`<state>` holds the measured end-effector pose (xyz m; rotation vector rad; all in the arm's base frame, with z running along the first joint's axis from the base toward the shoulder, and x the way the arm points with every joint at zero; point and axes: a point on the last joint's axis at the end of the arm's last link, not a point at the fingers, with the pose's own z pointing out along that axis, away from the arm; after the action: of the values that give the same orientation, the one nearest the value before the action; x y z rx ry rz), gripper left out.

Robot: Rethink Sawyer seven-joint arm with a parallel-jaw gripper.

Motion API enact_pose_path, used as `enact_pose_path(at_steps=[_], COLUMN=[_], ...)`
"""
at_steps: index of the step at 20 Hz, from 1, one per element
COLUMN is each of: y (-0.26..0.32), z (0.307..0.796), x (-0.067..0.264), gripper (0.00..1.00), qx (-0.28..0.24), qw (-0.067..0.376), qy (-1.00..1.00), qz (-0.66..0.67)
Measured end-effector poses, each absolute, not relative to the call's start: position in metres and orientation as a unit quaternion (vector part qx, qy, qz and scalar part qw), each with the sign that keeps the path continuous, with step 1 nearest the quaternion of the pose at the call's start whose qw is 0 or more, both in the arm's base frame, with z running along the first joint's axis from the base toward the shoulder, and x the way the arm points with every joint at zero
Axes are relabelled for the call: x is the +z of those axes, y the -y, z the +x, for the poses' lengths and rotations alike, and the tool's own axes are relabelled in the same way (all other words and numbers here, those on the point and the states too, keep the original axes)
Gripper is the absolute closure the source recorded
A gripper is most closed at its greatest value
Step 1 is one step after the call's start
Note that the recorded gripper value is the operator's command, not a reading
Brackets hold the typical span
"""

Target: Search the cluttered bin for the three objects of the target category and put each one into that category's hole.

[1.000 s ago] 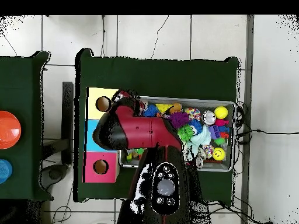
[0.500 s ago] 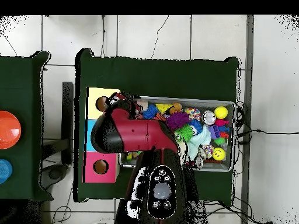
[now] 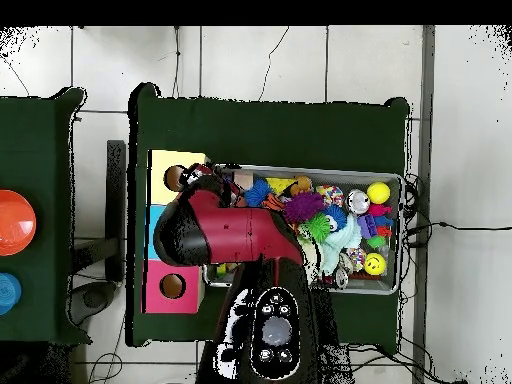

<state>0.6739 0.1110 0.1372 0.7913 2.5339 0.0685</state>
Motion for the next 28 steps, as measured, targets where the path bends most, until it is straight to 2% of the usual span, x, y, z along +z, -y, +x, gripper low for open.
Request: enact_pose_path(at_steps=[12, 20, 28], y=[-0.090, -0.071, -0.084], z=[0.662, 0.649, 0.632], x=[0.133, 0.127, 0.116], gripper=[1.00, 1.00, 1.00], qx=[0.024, 0.047, 0.065], qw=[0.213, 0.145, 0.099], qy=[-0.926, -0.927, -0.937], qz=[0.311, 0.343, 0.328])
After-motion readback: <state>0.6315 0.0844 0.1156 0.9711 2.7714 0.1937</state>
